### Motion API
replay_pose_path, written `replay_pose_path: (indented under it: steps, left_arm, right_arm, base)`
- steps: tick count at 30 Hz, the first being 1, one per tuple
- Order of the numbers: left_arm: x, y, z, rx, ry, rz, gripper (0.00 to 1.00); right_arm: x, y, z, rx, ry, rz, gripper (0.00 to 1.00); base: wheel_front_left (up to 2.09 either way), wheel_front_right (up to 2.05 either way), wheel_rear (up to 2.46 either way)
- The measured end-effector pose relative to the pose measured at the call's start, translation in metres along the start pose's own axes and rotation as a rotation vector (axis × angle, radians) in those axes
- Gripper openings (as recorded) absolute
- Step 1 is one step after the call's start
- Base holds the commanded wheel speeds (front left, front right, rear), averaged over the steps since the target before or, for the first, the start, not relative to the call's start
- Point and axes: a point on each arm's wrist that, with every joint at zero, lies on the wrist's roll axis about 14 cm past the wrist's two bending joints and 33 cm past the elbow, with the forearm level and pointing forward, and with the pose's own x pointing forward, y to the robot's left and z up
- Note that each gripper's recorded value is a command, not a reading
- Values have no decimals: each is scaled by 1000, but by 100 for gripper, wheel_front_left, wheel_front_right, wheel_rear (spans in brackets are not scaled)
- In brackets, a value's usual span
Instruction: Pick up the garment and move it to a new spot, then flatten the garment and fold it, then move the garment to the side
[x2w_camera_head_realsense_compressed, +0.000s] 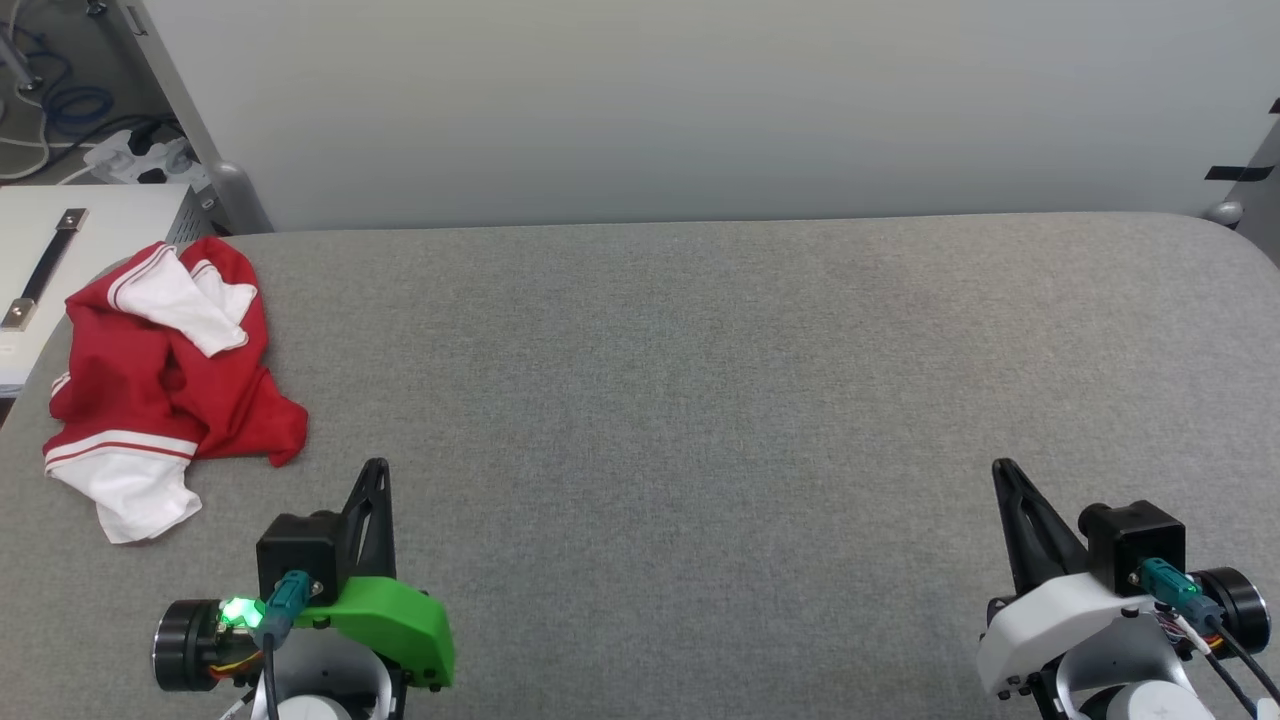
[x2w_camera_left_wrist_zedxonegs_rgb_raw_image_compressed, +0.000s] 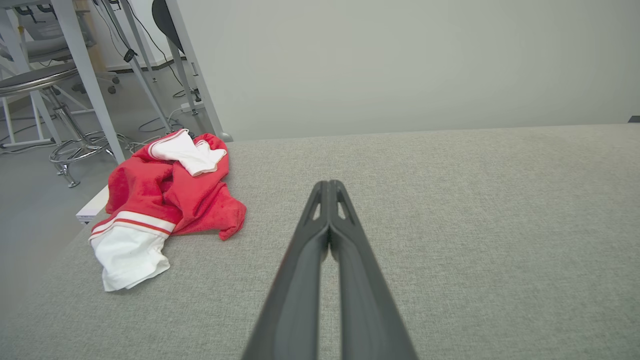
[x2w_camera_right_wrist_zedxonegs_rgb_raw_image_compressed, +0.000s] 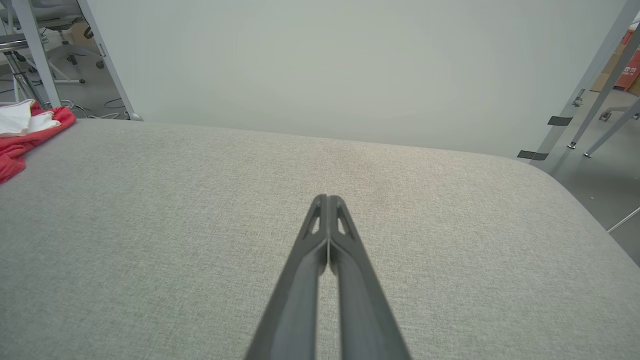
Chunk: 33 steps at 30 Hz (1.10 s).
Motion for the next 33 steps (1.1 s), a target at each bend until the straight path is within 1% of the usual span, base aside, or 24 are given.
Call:
replay_pose_path:
  steps: [18, 19, 33]
  left_arm:
    - [0, 0, 0, 0, 0, 0, 0]
    - [0, 0, 0, 0, 0, 0, 100]
    - [0, -1, -3, -10, 2, -2, 100]
  right_arm:
    - [0, 0, 0, 0, 0, 0, 0]
    - [0, 0, 0, 0, 0, 0, 100]
    - [0, -2, -1, 9, -3, -5, 100]
  base:
    - [0, 0, 0]
    - [0, 0, 0]
    - [0, 0, 0]
